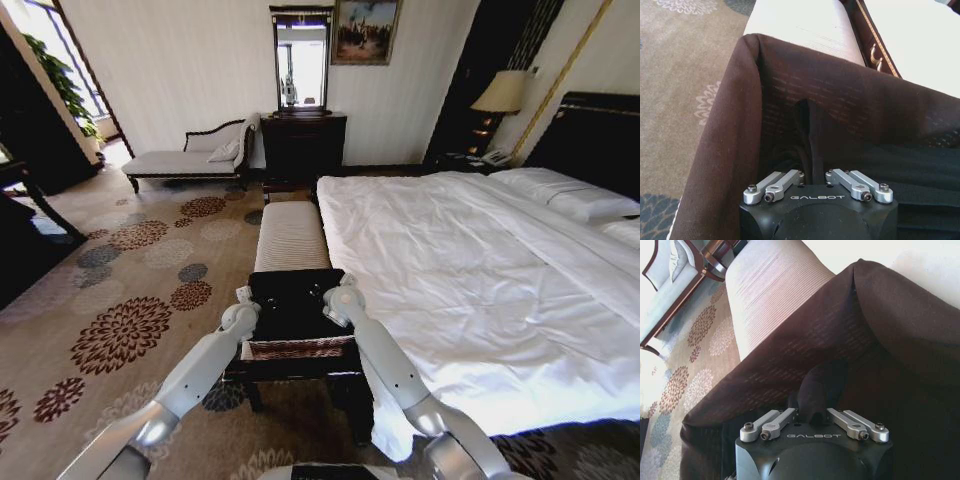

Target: Fold the clothes on the bed and place them into the basket.

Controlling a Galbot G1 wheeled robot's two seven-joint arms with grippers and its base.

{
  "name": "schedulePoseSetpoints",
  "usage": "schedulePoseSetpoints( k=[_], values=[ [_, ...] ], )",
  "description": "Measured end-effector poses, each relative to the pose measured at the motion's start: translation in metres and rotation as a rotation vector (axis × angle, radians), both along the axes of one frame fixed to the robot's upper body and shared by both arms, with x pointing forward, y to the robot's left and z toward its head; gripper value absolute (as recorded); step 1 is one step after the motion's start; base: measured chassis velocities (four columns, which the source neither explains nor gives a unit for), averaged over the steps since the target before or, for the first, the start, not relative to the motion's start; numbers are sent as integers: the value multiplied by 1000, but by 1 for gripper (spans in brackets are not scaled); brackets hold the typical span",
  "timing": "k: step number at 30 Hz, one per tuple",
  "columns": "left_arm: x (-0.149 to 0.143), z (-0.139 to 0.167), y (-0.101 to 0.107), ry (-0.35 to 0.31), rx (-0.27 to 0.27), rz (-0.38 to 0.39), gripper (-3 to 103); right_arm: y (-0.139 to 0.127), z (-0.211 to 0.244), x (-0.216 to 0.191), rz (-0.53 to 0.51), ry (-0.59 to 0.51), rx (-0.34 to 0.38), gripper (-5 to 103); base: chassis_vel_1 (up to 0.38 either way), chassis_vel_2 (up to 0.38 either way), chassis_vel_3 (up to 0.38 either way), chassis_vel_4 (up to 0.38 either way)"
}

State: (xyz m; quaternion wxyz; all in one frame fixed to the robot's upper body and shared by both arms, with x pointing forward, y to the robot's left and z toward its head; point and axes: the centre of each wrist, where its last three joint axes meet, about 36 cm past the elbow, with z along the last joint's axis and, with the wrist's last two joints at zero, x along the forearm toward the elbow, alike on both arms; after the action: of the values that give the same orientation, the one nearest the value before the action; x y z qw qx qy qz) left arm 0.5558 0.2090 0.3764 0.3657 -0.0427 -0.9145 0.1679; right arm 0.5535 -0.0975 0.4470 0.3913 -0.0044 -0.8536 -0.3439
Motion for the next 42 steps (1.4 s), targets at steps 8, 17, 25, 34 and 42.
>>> schedulePoseSetpoints(
  k=[8,17,25,34,42],
  values=[
    [-1,2,1,44,3,-6,11,-1,-7,-4,11,-5,-11,17,0,0,0,0],
    [0,3,5,79,13,-15,48,0,-10,-11,26,-17,-21,50,0,0,0,0],
    [-7,8,5,64,32,-36,81,-1,-3,-16,32,-33,-17,82,0,0,0,0],
    [-36,16,19,-46,177,-96,100,-12,15,-41,61,-72,-11,100,0,0,0,0],
    [-69,20,29,-174,140,-84,100,-36,17,-84,80,-131,-13,100,0,0,0,0]
  ],
)
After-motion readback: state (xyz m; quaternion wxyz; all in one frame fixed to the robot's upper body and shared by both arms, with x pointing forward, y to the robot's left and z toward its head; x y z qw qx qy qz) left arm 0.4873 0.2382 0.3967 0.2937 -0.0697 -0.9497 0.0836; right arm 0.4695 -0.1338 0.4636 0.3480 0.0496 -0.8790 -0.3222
